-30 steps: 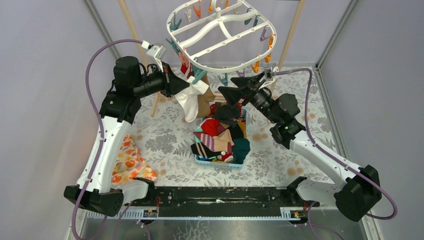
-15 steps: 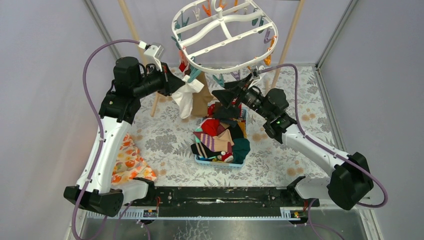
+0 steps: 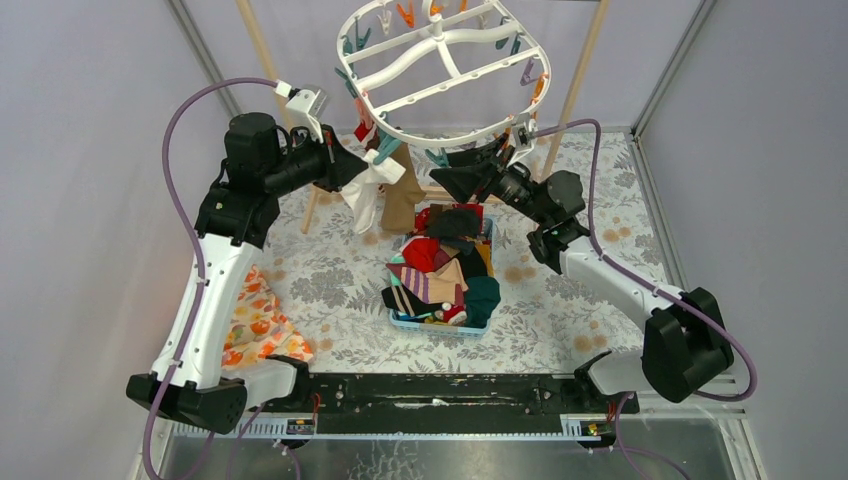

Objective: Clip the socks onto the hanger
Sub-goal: Open the clamp at the hanger.

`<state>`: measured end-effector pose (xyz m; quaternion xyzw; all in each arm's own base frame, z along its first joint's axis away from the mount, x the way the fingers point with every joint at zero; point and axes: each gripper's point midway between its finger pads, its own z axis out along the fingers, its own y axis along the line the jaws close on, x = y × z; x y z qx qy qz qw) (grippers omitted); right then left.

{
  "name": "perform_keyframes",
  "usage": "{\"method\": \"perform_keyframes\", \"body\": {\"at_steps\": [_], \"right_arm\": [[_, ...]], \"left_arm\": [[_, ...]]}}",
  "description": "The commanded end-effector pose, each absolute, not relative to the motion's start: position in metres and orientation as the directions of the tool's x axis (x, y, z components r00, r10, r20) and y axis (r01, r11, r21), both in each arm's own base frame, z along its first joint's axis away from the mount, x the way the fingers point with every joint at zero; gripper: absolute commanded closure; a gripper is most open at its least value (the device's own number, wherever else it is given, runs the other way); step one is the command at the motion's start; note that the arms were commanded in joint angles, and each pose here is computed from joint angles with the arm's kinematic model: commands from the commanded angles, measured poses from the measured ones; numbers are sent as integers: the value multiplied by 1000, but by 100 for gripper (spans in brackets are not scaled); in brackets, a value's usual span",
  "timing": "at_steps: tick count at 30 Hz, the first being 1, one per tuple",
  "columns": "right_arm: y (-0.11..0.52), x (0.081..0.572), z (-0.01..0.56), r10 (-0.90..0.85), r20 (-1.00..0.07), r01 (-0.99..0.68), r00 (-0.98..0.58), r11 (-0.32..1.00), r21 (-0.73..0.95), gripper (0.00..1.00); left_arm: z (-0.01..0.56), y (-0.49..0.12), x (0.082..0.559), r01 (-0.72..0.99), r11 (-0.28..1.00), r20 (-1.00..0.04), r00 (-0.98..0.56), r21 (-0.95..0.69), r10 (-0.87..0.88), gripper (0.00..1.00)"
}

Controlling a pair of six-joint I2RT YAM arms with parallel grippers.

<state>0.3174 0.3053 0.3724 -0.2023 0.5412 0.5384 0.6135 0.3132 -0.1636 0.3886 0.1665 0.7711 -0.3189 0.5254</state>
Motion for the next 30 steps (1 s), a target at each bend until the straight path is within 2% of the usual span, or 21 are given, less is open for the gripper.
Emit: {"method": "perform_keyframes", "body": {"at_steps": [1,6,10,12,14,17,19,23,30], "right_arm": [[307,297,417,505,-859,-944,-90,231,234,38],[309,298,416,526,-843,-947,-110,202,249,56],[307,301,419,548,-831,-943,-98,216,253,79],[305,304,420,555,-827,-935,-92,238,264,84],[302,307,422,560,-824,-928,-81,260,268,87],[298,312,424,569,-820,-915,-69,292,279,92],[296,315,426,575,-816,-903,-57,319,288,94],[297,318,427,568,-823,-880,-26,377,288,96],[317,322,427,519,-853,-827,53,502,253,96]], "left_arm": [[412,-159,311,608,746,-944,-319,-270,-82,100],[412,-159,311,608,747,-944,-319,-271,-83,100],[411,-159,310,605,748,-943,-323,-272,-81,100],[410,-159,309,605,748,-942,-326,-272,-79,97],[408,-159,309,606,746,-940,-332,-276,-78,89],[404,-159,308,602,746,-936,-344,-283,-78,55],[402,-160,307,603,744,-932,-353,-290,-77,41],[403,-164,302,627,718,-928,-365,-300,-69,32],[424,-180,290,690,635,-921,-379,-349,-94,30]]}}
